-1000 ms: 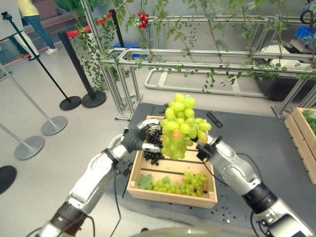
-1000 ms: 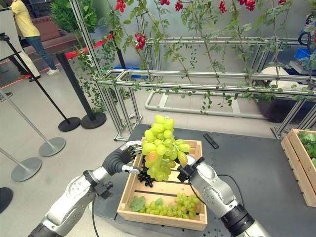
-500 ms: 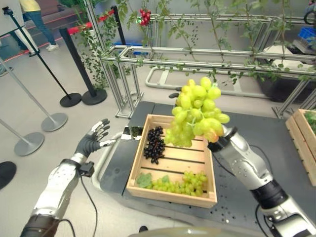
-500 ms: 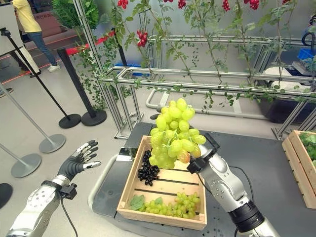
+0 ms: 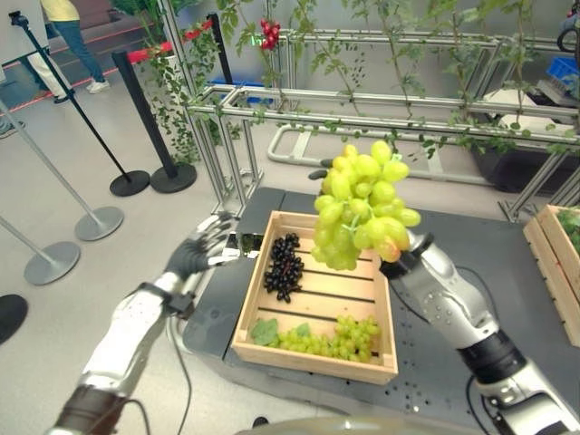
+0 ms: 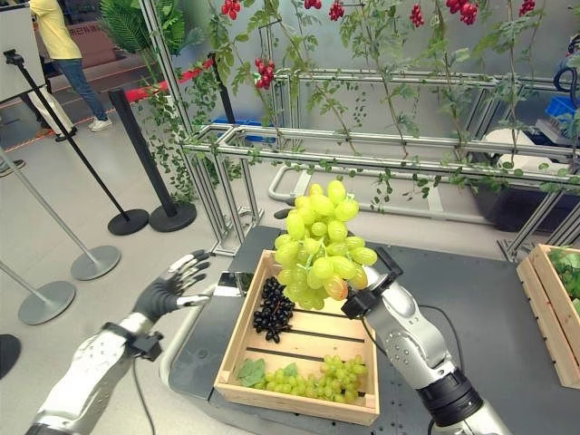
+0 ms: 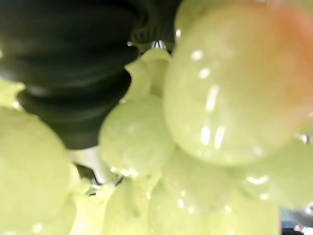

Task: Pick up the fruits from the basket on one side to the basket on the other side

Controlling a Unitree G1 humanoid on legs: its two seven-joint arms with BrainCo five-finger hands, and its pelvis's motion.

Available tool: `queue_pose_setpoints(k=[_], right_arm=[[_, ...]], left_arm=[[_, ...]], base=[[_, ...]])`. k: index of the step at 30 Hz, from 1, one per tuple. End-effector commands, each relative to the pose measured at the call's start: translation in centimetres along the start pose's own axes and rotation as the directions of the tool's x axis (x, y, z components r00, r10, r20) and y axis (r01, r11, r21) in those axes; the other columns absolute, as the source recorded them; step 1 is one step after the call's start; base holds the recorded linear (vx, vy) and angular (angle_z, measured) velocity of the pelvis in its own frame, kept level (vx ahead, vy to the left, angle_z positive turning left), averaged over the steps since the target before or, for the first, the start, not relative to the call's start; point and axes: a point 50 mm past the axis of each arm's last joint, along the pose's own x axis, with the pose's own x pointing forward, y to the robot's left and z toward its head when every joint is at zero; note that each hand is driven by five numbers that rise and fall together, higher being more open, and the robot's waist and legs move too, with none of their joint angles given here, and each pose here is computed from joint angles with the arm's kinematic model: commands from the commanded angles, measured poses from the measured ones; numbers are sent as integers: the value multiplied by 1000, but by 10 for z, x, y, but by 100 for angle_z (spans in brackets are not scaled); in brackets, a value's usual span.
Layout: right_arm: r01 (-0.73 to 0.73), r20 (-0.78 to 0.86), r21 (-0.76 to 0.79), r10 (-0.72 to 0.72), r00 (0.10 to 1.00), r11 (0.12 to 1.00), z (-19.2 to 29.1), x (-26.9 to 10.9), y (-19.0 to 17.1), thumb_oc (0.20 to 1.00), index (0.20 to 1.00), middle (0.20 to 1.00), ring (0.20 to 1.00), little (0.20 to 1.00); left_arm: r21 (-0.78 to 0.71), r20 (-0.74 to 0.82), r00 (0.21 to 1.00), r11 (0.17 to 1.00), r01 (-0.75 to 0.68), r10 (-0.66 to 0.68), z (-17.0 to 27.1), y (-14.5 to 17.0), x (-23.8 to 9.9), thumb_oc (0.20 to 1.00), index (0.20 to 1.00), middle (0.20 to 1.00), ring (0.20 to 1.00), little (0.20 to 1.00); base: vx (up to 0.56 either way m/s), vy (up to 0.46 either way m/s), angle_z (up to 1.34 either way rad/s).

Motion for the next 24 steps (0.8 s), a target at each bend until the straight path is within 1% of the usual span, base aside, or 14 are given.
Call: queue_pose_setpoints(k=[1, 2, 3, 4, 5, 7, 8, 9, 12, 14, 24], right_arm=[[-150, 192, -69, 161, 968, 986, 39, 26, 26, 200, 200, 200, 200, 200], [-156, 191, -66, 166, 968, 986, 37, 27, 27, 200, 200, 200, 200, 200], [-170, 184, -64, 179, 966, 983, 35, 28, 30, 200, 200, 200, 200, 200], [-169, 185, -65, 179, 966, 983, 36, 28, 30, 200, 200, 200, 200, 200], [-181, 180, -60, 189, 965, 982, 34, 29, 32, 200, 200, 200, 200, 200], [-185, 175, -59, 193, 965, 981, 33, 29, 33, 200, 200, 200, 200, 200], [-198, 165, -52, 204, 965, 979, 31, 30, 35, 200, 200, 200, 200, 200], [-198, 165, -52, 204, 965, 979, 31, 30, 35, 200, 200, 200, 200, 200], [-217, 173, -38, 221, 960, 975, 32, 30, 39, 200, 200, 200, 200, 200], [-220, 183, -35, 222, 958, 975, 33, 31, 39, 200, 200, 200, 200, 200], [-219, 189, -37, 222, 957, 975, 34, 31, 39, 200, 200, 200, 200, 200]], left_arm=[[16, 141, 985, 995, 101, -102, 35, -4, 21, 1000, 1000, 1000, 1000, 1000], [12, 153, 977, 989, 146, -146, 38, -11, 25, 1000, 1000, 1000, 1000, 1000], [-3, 179, 955, 970, 242, -237, 46, -29, 35, 1000, 1000, 1000, 1000, 1000], [-3, 179, 955, 970, 243, -238, 46, -29, 35, 1000, 1000, 1000, 1000, 1000], [-14, 194, 932, 949, 314, -306, 52, -42, 43, 1000, 1000, 1000, 1000, 1000], [-19, 197, 924, 941, 339, -329, 53, -48, 47, 1000, 1000, 1000, 1000, 1000], [-24, 207, 900, 917, 397, -384, 57, -60, 51, 1000, 1000, 1000, 1000, 1000], [-24, 207, 899, 917, 398, -385, 57, -60, 51, 1000, 1000, 1000, 1000, 1000], [-56, 224, 868, 883, 466, -443, 60, -77, 55, 1000, 1000, 1000, 1000, 1000], [-70, 232, 857, 871, 487, -461, 62, -82, 56, 1000, 1000, 1000, 1000, 1000], [-87, 244, 825, 836, 542, -510, 67, -94, 59, 1000, 1000, 1000, 1000, 1000]], base=[[0, 0, 0], [0, 0, 0], [0, 0, 0], [0, 0, 0], [0, 0, 0], [0, 0, 0], [0, 0, 0], [0, 0, 0], [0, 0, 0], [0, 0, 0], [0, 0, 0]])
